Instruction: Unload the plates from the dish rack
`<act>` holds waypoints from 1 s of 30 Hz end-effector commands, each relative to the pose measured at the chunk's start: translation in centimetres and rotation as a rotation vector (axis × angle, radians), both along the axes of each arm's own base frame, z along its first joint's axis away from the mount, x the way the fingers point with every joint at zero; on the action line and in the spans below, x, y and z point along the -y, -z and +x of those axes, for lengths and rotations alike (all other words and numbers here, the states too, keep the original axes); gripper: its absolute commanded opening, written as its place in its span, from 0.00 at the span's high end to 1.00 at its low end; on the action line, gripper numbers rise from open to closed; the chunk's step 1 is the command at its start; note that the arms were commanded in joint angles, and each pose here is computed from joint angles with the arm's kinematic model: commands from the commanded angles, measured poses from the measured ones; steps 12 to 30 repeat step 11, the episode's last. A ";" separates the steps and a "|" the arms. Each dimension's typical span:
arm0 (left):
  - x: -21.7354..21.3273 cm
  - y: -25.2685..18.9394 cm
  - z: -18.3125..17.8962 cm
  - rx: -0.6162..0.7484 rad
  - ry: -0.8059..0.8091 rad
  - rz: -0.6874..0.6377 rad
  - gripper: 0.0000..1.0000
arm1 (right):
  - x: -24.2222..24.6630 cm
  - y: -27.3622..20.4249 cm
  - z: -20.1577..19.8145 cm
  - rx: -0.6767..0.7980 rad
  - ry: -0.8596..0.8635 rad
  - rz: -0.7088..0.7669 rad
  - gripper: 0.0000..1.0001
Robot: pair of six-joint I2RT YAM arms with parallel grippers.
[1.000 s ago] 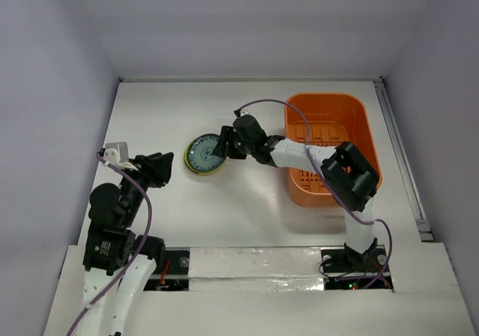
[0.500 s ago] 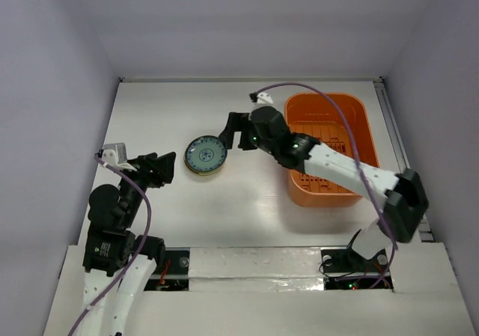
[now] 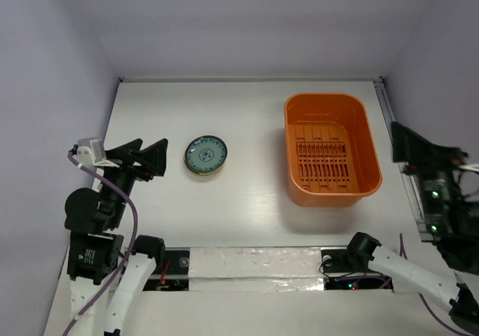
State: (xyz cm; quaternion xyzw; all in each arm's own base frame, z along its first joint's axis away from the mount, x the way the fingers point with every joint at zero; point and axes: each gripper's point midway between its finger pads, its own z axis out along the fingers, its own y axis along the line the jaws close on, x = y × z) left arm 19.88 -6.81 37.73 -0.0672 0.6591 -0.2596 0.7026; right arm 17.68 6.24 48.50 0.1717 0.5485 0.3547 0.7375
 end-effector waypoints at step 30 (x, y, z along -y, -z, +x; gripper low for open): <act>-1.8 -4.6 -1.6 0.157 -0.082 -0.043 0.16 | 6.1 5.7 -0.3 -0.128 0.252 0.023 0.00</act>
